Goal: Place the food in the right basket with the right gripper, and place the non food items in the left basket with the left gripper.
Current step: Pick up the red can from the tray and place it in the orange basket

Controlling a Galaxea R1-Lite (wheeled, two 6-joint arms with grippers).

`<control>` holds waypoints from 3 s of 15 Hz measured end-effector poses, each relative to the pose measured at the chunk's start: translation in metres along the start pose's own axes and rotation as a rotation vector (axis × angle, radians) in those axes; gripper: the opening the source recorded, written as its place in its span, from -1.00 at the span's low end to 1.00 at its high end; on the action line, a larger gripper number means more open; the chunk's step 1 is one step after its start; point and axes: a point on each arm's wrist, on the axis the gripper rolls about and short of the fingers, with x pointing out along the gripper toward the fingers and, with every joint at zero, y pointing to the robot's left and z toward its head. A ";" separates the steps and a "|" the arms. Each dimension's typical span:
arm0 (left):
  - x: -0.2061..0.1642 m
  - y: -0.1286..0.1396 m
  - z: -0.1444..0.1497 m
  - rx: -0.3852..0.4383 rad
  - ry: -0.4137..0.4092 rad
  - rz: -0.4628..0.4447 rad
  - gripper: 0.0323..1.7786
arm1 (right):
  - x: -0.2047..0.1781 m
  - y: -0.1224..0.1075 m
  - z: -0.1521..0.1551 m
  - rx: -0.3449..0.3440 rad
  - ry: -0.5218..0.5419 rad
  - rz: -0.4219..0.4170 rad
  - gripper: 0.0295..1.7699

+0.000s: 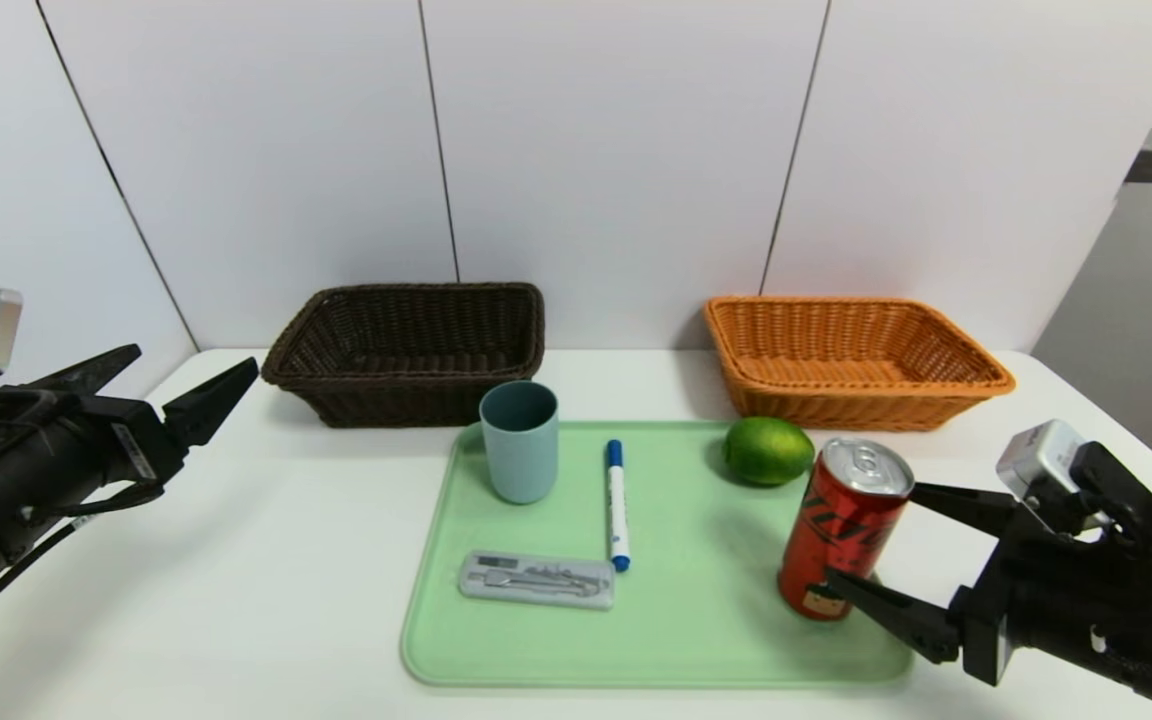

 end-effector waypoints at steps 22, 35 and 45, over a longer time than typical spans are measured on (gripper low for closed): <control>-0.018 -0.002 -0.004 0.000 -0.001 -0.001 0.90 | 0.046 -0.001 -0.014 0.014 -0.024 0.033 0.10; -0.024 -0.003 -0.002 0.003 -0.016 -0.003 0.90 | 0.044 -0.010 0.045 0.060 -0.227 -0.037 0.10; -0.021 -0.003 0.001 0.002 -0.023 -0.004 0.90 | 0.059 -0.125 0.117 0.043 -0.253 -0.360 0.10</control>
